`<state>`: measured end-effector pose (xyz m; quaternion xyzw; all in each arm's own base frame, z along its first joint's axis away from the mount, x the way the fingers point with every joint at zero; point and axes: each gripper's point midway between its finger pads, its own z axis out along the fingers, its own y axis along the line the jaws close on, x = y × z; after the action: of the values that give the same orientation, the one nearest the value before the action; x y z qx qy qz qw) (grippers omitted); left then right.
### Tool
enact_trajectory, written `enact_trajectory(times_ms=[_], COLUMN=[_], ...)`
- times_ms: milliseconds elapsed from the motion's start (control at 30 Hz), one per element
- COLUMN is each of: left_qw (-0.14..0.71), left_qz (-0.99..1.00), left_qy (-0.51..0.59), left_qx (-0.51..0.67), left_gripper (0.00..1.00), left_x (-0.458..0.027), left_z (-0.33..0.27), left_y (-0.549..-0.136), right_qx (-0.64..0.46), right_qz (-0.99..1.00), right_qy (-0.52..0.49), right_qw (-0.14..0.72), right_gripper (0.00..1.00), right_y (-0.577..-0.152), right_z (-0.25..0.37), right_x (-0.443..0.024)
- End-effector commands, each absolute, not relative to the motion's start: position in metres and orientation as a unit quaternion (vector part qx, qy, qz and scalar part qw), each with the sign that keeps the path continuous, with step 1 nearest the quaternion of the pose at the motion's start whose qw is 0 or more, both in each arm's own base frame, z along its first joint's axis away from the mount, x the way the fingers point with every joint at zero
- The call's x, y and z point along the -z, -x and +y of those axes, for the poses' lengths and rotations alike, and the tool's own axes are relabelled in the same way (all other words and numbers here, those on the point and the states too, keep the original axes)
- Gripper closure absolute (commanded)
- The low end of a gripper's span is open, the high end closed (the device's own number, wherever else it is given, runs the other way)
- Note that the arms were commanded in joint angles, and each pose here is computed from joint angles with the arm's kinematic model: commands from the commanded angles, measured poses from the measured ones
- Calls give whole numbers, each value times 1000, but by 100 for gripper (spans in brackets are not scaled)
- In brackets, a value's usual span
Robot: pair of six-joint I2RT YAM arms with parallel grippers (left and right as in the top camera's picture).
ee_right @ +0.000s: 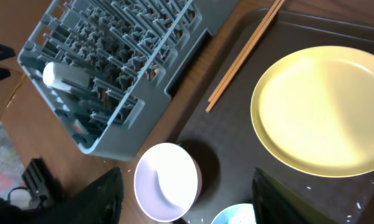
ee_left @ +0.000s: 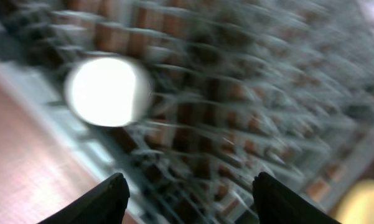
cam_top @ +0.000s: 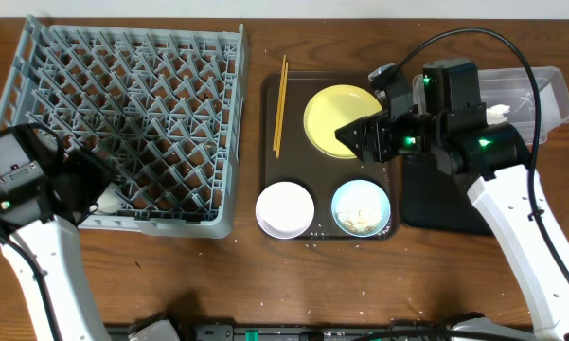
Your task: Sort waste into correct bins and load items into the dishwasher
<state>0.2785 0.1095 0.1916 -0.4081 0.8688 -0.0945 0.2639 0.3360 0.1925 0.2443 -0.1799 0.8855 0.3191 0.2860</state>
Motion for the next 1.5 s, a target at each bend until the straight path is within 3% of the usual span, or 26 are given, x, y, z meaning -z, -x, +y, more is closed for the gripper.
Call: enact_trajectory(times_ms=[0, 100, 267, 433, 600, 867, 1200, 1467], left_qw=[325, 339, 336, 305, 291, 265, 287, 298], left_qz=[898, 904, 908, 934, 939, 947, 931, 926], left_qy=[194, 68, -58, -87, -88, -84, -100, -103], left_qx=[225, 251, 244, 167, 160, 162, 201, 205], left_gripper=[34, 34, 29, 29, 29, 28, 28, 27], left_x=[-239, -255, -260, -239, -234, -227, -238, -242], left_z=[30, -24, -81, -87, -86, -86, -101, -103], left_y=[-296, -287, -270, -258, -252, -242, -250, -257], right_qx=[-284, -202, -149, -205, -207, -191, -103, -86], right_qz=[901, 931, 948, 940, 945, 950, 987, 988], right_qy=[143, 70, 73, 114, 82, 70, 106, 122], right_qw=[296, 295, 271, 246, 241, 237, 63, 38], right_gripper=[42, 49, 49, 55, 71, 68, 66, 66], right_y=[-344, -357, -360, -362, -379, -385, -299, -270], right_z=[186, 173, 188, 244, 268, 251, 196, 215], right_x=[-242, -220, -185, -159, -123, -119, -94, -88])
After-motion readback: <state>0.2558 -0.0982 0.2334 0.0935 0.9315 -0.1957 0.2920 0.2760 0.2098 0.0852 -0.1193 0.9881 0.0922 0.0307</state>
